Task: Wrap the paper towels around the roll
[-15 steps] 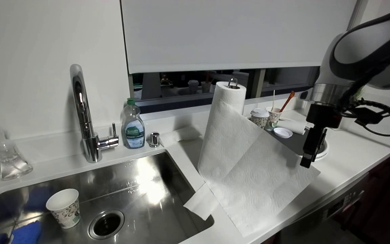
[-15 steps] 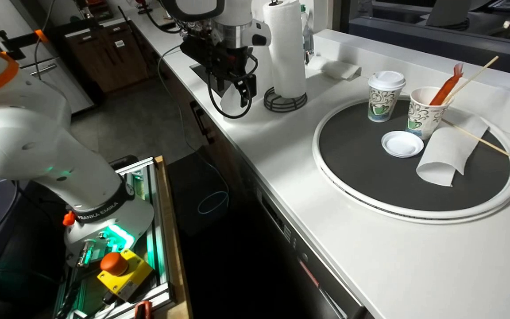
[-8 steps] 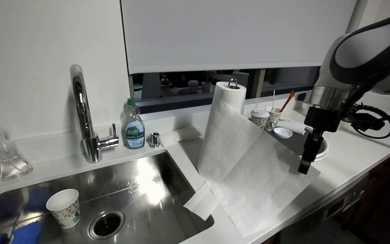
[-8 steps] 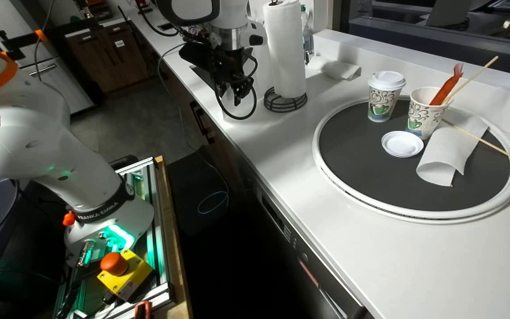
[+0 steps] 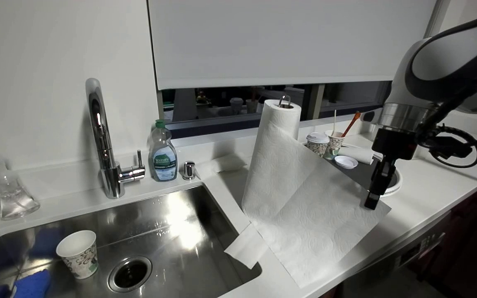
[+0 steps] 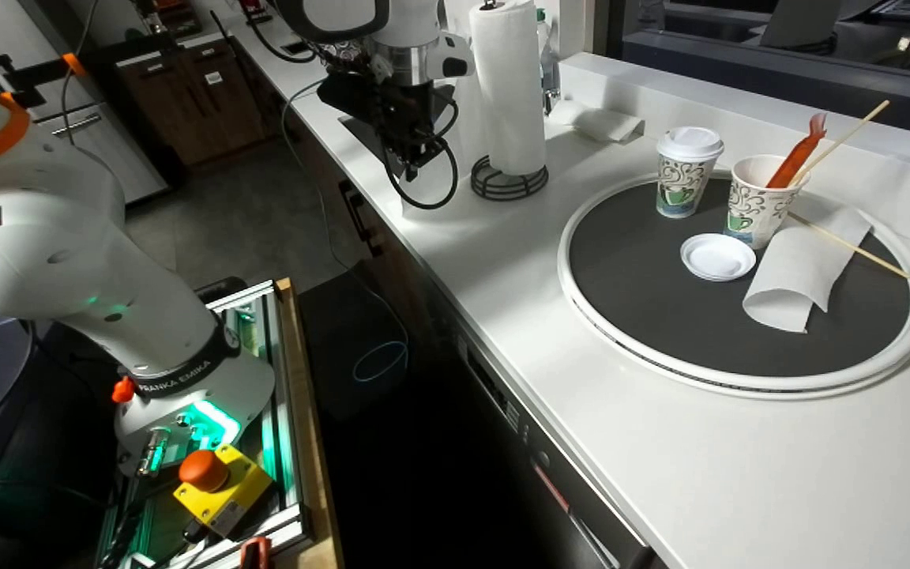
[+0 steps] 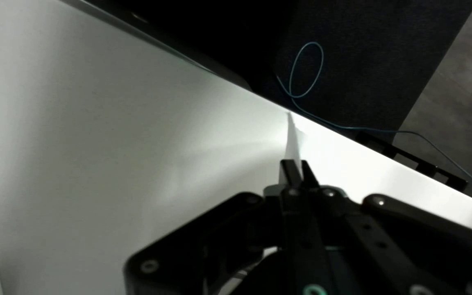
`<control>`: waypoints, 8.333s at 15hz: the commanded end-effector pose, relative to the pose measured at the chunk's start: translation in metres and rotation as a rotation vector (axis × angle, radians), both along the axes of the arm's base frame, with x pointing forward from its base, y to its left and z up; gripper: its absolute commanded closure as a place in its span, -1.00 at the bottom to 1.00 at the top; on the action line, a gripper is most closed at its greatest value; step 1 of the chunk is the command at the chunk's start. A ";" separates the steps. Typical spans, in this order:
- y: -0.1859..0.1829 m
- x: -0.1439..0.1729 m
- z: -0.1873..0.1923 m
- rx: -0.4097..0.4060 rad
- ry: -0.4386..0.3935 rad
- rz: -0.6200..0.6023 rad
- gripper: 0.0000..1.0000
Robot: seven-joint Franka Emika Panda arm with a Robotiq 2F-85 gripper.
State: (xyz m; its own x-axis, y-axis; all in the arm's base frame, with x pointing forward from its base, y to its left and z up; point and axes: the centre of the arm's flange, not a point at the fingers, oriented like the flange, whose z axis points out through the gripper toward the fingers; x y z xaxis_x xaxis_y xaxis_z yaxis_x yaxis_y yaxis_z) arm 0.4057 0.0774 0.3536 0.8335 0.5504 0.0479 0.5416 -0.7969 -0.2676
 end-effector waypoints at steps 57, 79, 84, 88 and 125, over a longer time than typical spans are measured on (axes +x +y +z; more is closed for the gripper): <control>0.040 0.307 0.179 -0.101 -0.590 0.254 0.99; 0.143 0.382 0.161 -0.024 -0.580 0.489 0.99; 0.166 0.373 0.162 0.013 -0.547 0.601 0.99; 0.165 0.325 0.180 0.055 -0.538 0.830 0.99; 0.093 0.253 0.309 0.117 -0.633 1.042 -1.00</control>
